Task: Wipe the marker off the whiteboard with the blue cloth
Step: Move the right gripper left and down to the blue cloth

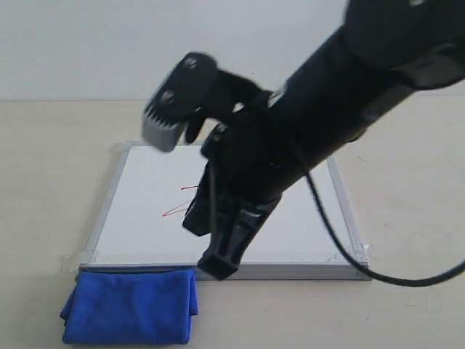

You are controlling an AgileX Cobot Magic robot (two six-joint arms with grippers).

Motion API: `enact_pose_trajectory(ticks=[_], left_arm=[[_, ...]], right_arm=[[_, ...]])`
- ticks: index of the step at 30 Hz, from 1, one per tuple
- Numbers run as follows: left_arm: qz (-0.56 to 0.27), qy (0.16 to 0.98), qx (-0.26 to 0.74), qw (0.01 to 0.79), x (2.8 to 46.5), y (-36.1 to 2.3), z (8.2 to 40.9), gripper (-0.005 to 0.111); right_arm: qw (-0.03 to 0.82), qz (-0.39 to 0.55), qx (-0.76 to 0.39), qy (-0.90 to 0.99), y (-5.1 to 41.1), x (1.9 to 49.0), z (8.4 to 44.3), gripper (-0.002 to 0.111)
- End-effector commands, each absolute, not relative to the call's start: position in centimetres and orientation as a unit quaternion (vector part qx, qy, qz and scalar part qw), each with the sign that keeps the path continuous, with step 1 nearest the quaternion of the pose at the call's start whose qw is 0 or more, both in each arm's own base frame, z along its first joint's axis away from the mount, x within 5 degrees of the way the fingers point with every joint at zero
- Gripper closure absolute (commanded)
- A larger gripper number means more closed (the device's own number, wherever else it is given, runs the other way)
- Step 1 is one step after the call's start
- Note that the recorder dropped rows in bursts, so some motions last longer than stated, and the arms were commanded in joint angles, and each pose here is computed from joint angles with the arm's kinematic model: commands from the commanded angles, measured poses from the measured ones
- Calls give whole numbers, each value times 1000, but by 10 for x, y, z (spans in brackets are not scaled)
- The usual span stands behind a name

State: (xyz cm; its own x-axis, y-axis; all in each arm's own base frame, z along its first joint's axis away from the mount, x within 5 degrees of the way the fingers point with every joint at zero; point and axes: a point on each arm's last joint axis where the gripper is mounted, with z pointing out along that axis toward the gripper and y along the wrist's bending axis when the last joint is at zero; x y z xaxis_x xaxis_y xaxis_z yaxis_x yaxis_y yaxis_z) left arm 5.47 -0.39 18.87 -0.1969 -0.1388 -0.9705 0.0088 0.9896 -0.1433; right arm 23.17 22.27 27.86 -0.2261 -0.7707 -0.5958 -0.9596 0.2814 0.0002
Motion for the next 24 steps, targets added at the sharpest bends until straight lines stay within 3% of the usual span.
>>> enact_pose_trajectory(ticks=[1, 8, 10, 16, 24], left_arm=[[-54, 772, -40, 632, 55, -4, 187, 102], [-54, 772, -40, 632, 55, -4, 187, 102], [-54, 772, -40, 632, 55, -4, 187, 102], [-54, 772, -40, 632, 55, -4, 187, 102], [-54, 772, -40, 632, 55, -4, 187, 102]], right_arm=[[188, 145, -617, 750, 260, 236, 261, 108], [167, 104, -649, 735, 314, 237, 236, 106], [165, 96, -662, 724, 327, 235, 227, 97], [171, 95, -634, 748, 348, 238, 197, 52], [163, 77, -627, 758, 355, 247, 160, 52]])
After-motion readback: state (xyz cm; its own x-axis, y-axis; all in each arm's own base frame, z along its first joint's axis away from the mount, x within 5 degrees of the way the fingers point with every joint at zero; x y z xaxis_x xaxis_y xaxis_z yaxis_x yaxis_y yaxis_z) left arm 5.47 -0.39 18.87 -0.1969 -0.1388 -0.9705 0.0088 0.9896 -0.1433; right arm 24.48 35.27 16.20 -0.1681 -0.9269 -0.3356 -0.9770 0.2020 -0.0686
